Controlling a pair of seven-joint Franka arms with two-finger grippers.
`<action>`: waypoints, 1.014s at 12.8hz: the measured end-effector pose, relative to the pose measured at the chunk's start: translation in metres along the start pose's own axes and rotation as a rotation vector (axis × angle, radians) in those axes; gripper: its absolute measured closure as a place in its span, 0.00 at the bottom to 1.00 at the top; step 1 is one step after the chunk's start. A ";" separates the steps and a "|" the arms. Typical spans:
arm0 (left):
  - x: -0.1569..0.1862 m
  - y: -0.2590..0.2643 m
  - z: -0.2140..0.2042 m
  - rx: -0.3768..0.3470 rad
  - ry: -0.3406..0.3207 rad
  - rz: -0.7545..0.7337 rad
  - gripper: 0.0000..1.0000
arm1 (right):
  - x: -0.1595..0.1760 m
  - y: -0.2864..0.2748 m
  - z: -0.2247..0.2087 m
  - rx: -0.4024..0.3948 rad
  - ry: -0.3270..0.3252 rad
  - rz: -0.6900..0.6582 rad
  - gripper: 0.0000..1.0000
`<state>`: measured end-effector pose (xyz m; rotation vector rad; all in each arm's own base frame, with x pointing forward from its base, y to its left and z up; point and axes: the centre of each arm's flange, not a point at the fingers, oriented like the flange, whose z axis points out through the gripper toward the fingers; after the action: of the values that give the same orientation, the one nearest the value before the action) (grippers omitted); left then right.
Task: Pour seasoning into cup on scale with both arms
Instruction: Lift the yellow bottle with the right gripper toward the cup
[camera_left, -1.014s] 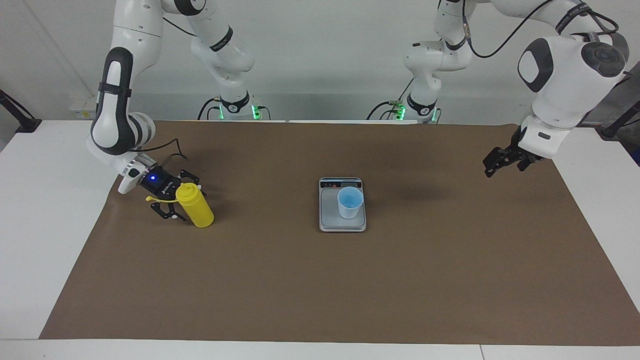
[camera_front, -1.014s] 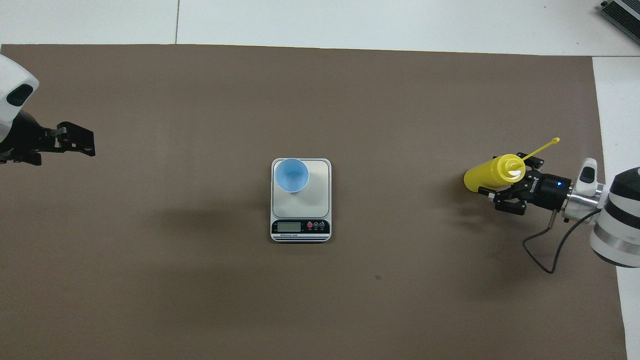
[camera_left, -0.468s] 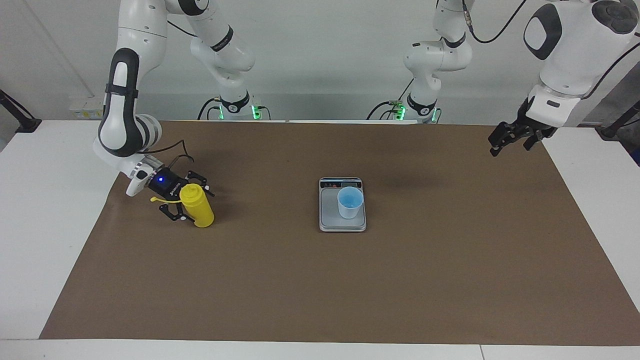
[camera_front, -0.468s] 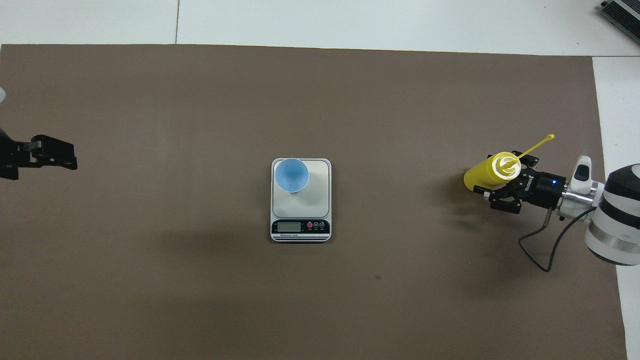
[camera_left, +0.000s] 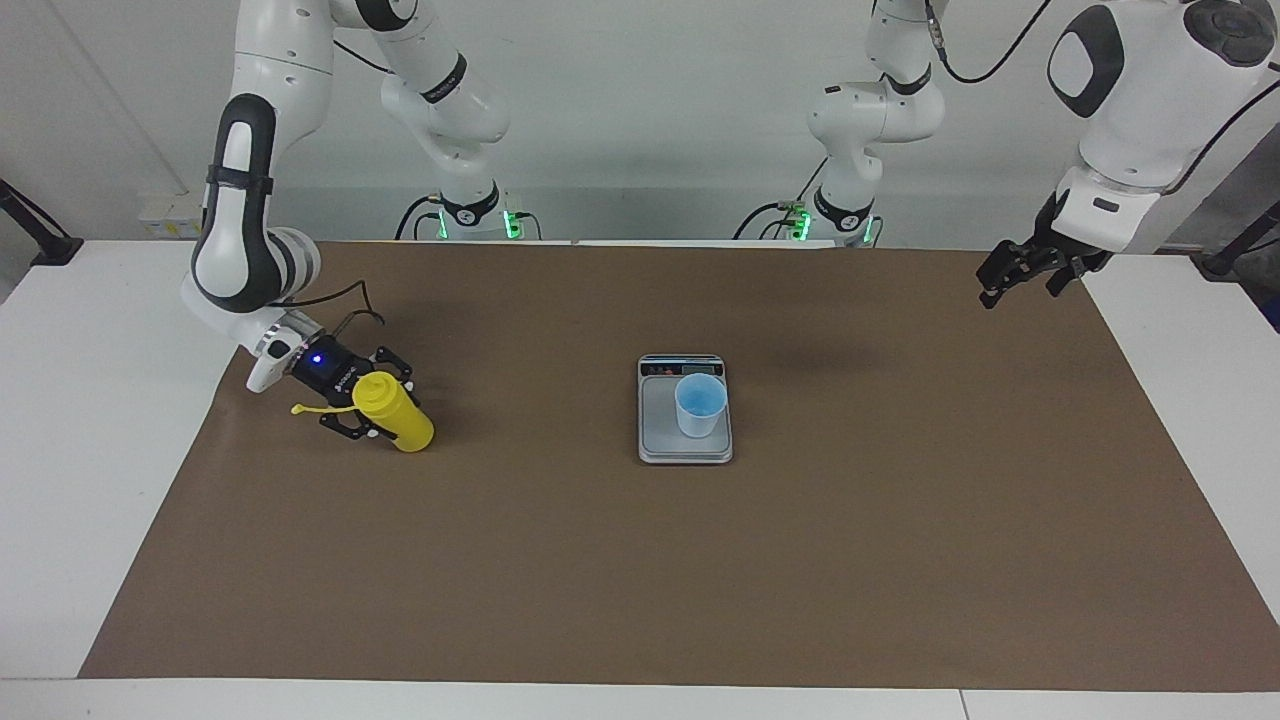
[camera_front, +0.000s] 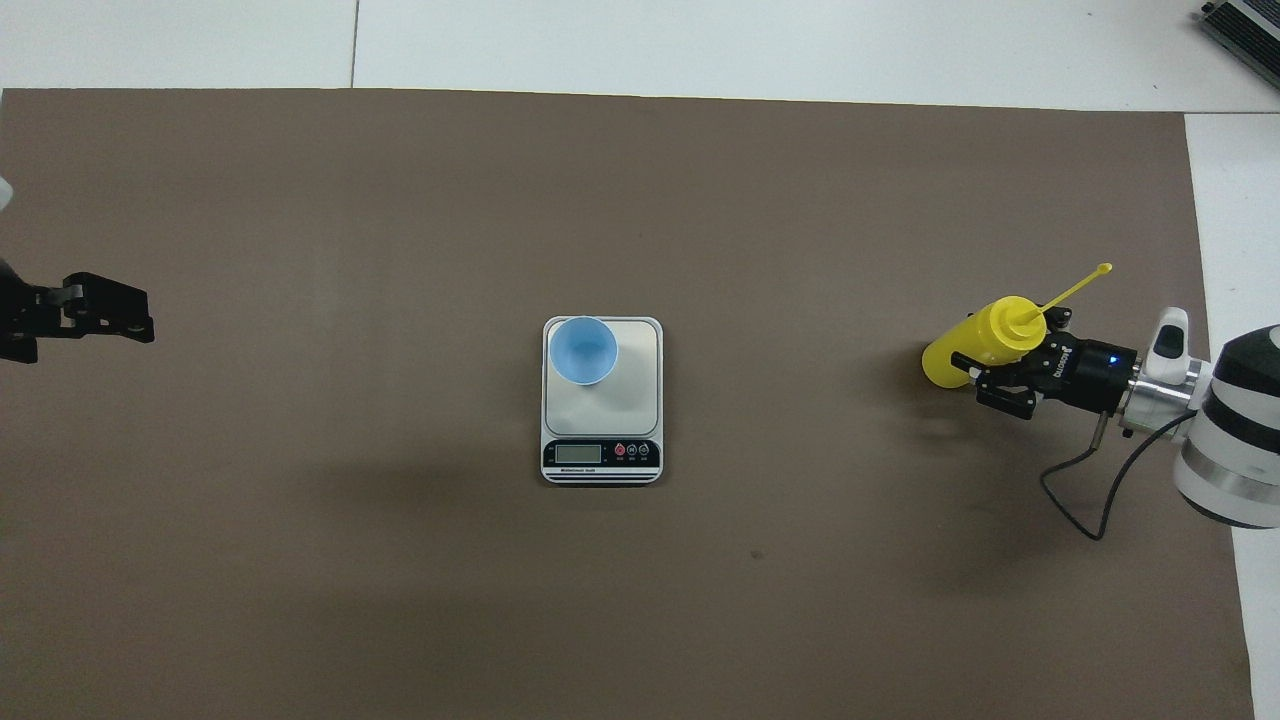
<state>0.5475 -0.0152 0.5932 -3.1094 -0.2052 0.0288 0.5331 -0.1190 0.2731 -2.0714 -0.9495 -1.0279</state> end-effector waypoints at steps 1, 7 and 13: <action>0.000 0.000 0.001 0.000 -0.003 0.000 0.00 | 0.004 0.002 -0.002 -0.011 -0.003 0.009 0.47; 0.000 0.001 0.004 0.001 -0.008 0.001 0.00 | 0.092 -0.030 0.040 -0.039 -0.144 -0.063 0.53; 0.000 0.006 0.004 0.001 -0.007 0.029 0.00 | 0.176 -0.085 0.116 -0.075 -0.392 -0.169 0.53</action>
<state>0.5478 -0.0212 0.5895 -3.1114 -0.1596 0.0411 0.5853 0.0741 0.3816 -2.3373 -1.3164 -0.7594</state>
